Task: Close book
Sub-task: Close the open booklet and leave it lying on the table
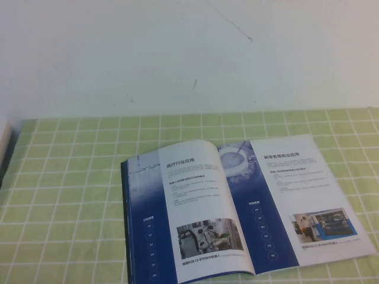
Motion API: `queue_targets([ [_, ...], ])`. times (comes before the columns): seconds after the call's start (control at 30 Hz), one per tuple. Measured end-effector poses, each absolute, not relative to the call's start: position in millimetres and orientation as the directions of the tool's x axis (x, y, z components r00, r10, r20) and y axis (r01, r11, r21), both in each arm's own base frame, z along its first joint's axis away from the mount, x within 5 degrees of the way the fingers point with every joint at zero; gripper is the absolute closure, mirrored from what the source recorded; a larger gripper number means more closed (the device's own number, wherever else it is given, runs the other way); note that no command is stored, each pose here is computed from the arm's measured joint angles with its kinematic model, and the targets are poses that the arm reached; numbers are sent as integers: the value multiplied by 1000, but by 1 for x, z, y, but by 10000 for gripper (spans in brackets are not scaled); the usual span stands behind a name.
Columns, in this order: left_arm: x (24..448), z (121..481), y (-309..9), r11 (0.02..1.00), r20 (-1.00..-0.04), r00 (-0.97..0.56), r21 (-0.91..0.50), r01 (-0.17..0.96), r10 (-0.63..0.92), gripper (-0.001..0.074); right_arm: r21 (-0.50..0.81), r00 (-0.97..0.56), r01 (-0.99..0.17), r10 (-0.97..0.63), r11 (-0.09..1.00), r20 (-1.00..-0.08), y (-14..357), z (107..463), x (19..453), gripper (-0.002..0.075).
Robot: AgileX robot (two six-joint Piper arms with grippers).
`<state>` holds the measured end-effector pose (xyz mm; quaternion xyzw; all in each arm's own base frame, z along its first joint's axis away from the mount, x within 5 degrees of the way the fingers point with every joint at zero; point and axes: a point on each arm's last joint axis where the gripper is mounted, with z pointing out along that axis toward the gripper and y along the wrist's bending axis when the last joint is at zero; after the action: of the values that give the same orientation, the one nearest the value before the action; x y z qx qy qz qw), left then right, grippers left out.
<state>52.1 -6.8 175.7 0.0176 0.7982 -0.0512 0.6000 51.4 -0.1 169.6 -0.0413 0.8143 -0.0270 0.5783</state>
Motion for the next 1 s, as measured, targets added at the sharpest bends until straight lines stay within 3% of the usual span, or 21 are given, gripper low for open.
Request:
queue_targets([
  [0.87, 52, 176, -7, 994, -960, -279, -61, 89, -33, 738, -90, -328, -36, -97, 995, -940, 0, 170, 51, 729],
  [1.0, 52, 176, -6, 995, -961, -272, 23, 99, 49, 738, -90, -328, -36, -97, 995, -940, 0, 170, 51, 729],
])
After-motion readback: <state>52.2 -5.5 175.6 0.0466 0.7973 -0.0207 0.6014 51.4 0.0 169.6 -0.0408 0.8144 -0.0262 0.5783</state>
